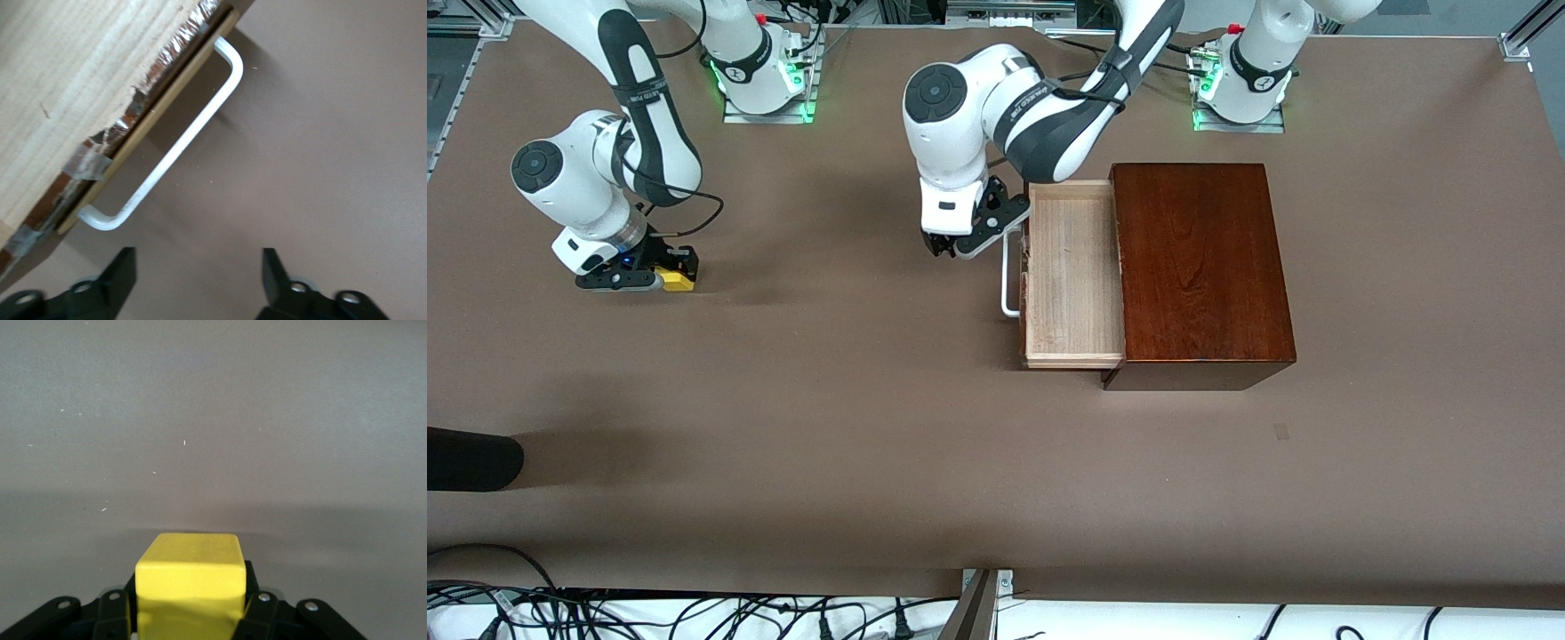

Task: Open drawer, take yellow block, close drawer
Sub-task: 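Set the cube on the table while the left gripper pushes the drawer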

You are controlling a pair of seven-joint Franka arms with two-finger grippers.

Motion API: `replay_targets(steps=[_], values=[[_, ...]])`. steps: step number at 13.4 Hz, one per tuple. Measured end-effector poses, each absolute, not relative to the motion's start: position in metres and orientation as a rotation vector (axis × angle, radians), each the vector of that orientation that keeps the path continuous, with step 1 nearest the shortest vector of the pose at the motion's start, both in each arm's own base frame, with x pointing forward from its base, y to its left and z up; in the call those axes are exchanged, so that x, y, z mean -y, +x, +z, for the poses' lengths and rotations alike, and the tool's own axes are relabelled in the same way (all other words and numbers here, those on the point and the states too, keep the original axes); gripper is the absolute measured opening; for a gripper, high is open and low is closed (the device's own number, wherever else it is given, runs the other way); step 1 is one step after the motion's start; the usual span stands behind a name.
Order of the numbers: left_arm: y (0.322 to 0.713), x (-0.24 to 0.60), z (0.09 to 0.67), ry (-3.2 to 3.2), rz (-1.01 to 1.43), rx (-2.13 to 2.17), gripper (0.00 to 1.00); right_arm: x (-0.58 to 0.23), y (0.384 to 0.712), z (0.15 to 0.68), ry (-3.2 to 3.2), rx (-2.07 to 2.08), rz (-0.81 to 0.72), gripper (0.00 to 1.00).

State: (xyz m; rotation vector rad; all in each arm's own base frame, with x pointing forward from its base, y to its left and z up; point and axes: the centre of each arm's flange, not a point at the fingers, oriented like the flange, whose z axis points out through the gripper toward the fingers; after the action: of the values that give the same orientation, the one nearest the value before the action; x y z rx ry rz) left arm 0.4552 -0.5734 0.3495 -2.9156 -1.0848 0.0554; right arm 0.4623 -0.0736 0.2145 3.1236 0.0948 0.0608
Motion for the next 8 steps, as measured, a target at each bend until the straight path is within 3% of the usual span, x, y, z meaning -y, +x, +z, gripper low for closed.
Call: replay_targets(steps=[6,7,8], values=[[0.465,0.568,0.318,-2.885,0.089,1.070,0.11,0.064,0.455,0.182,3.167,-0.140,0.104,0.56],[0.469,0.565,0.314,-2.877,0.088,1.075,0.01,0.064,0.455,0.182,3.168,-0.140,0.110,0.56],[0.474,0.561,0.312,-2.870,0.087,1.086,0.01,0.064,0.455,0.182,3.169,-0.140,0.111,0.56]])
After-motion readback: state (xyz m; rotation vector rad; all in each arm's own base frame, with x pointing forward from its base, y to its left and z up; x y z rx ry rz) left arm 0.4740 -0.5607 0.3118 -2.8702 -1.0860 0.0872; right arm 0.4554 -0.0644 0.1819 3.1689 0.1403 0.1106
